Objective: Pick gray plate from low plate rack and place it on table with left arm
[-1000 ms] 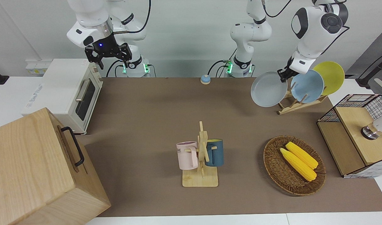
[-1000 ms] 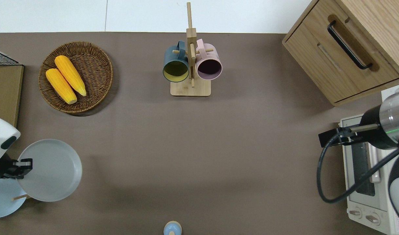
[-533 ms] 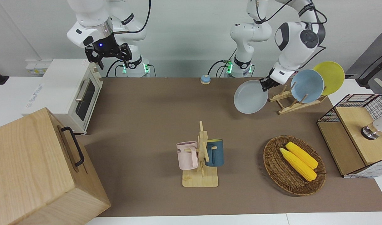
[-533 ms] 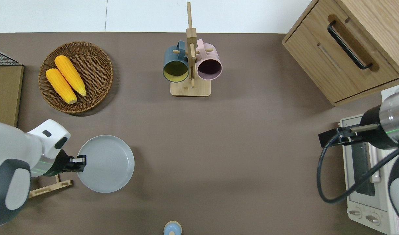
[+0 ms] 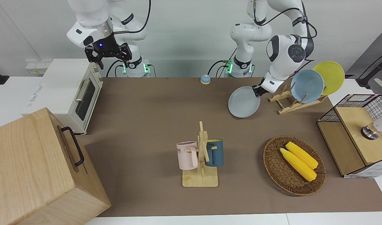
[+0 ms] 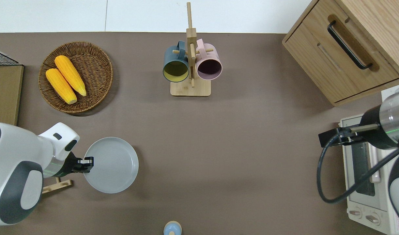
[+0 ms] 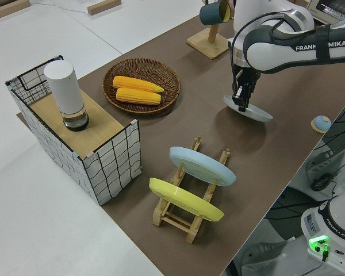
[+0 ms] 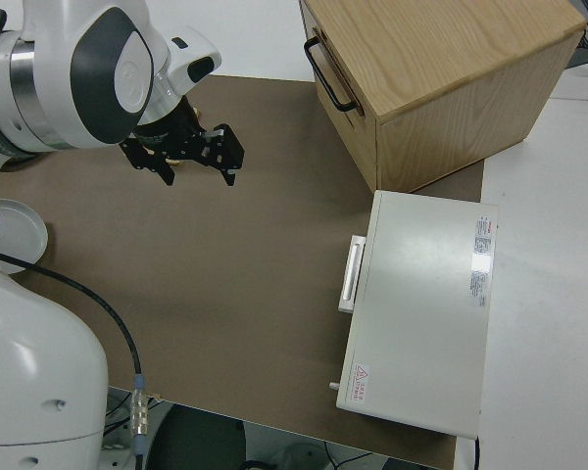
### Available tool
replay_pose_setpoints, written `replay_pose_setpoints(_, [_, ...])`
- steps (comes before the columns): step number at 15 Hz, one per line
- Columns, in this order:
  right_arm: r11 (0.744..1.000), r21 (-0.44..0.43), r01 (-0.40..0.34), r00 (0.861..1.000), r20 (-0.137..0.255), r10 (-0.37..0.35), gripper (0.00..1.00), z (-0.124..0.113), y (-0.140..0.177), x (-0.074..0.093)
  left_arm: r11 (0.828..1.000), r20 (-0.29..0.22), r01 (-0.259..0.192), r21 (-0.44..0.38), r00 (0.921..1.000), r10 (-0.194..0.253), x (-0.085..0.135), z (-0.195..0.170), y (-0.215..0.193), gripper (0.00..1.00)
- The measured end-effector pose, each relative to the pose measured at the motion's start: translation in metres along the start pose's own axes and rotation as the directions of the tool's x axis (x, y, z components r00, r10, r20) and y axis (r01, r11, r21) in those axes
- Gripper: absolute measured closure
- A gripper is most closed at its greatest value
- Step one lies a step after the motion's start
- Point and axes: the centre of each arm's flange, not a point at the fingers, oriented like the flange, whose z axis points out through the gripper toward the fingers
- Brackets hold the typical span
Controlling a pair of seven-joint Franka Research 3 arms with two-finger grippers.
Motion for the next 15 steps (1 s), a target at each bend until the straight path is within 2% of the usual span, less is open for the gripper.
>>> replay_pose_setpoints(1, [1.000, 0.000, 0.000, 1.000, 0.000, 0.000, 0.01, 0.000, 0.000, 0.000, 1.000, -0.003, 0.000, 0.000, 1.0000, 0.000, 0.001, 0.000, 0.000, 0.61])
replay_pose_setpoints(4, [1.000, 0.000, 0.000, 1.000, 0.000, 0.000, 0.01, 0.000, 0.000, 0.000, 1.000, -0.018, 0.008, -0.005, 0.9998, -0.008, 0.003, -0.007, -0.004, 0.32])
replay_pose_setpoints(7, [1.000, 0.000, 0.000, 1.000, 0.000, 0.000, 0.01, 0.000, 0.000, 0.000, 1.000, -0.057, 0.020, -0.016, 0.9982, -0.021, 0.006, -0.028, -0.009, 0.04])
replay_pose_setpoints(8, [1.000, 0.000, 0.000, 1.000, 0.000, 0.000, 0.01, 0.000, 0.000, 0.000, 1.000, -0.073, 0.022, -0.021, 0.9971, -0.024, 0.007, -0.038, -0.011, 0.00])
replay_pose_setpoints(11, [1.000, 0.000, 0.000, 1.000, 0.000, 0.000, 0.01, 0.000, 0.000, 0.000, 0.999, -0.133, 0.023, -0.035, 0.9907, -0.028, 0.009, -0.084, -0.012, 0.00])
replay_pose_setpoints(15, [1.000, 0.000, 0.000, 1.000, 0.000, 0.000, 0.01, 0.000, 0.000, 0.000, 0.998, -0.209, 0.030, -0.050, 0.9770, -0.040, -0.003, -0.158, -0.022, 0.00])
